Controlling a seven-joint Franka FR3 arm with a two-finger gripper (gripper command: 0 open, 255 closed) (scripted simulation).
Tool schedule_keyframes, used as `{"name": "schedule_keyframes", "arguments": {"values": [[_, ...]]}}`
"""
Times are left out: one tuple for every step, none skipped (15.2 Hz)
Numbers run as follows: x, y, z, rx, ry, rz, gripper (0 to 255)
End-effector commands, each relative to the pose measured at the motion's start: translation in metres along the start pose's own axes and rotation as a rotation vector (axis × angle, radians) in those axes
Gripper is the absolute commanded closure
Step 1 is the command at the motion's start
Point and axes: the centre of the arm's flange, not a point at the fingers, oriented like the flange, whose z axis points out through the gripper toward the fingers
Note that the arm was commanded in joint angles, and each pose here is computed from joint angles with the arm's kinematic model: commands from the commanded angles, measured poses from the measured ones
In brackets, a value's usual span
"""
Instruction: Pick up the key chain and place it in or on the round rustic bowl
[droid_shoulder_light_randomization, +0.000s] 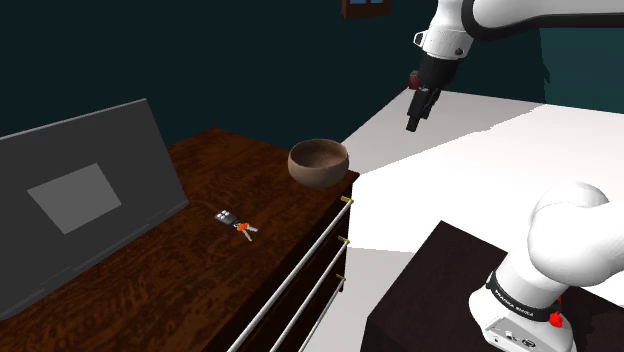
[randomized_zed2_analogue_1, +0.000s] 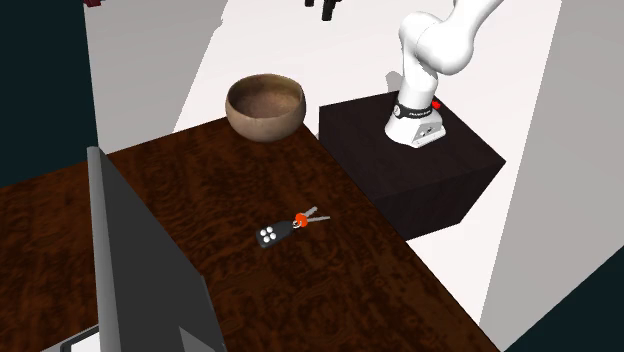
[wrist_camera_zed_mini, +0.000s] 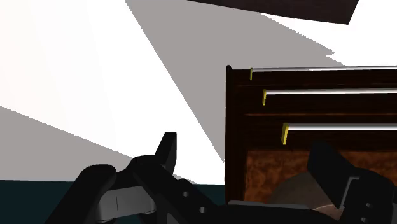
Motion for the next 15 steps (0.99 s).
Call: {"name": "schedule_keyframes", "arguments": {"values": [[0.0, 0.0, 0.0, 0.0, 0.0, 0.0, 0], [0.007, -0.011, 0.004, 0.0, -0.002, -0.001, 0], [0.013, -0.022, 0.007, 0.0, -0.004, -0.003, 0], [0.02, -0.033, 0.011, 0.0, -0.006, -0.004, 0], [0.026, -0.044, 0.015, 0.0, -0.009, -0.006, 0], [0.032, -0.055, 0.019, 0.0, -0.011, -0.007, 0], [0.039, -0.066, 0.022, 0.0, -0.013, -0.009, 0], [0.045, -0.078, 0.026, 0.0, -0.015, -0.01, 0], [0.052, -0.089, 0.03, 0.0, -0.017, -0.011, 0], [0.058, -0.1, 0.034, 0.0, -0.019, -0.013, 0], [0.064, -0.111, 0.037, 0.0, -0.021, -0.014, 0], [0.071, -0.122, 0.041, 0.0, -0.023, -0.016, 0], [0.077, -0.133, 0.045, 0.0, -0.026, -0.017, 0], [0.083, -0.144, 0.049, 0.0, -0.028, -0.018, 0], [0.089, -0.156, 0.053, 0.0, -0.03, -0.02, 0]]}}
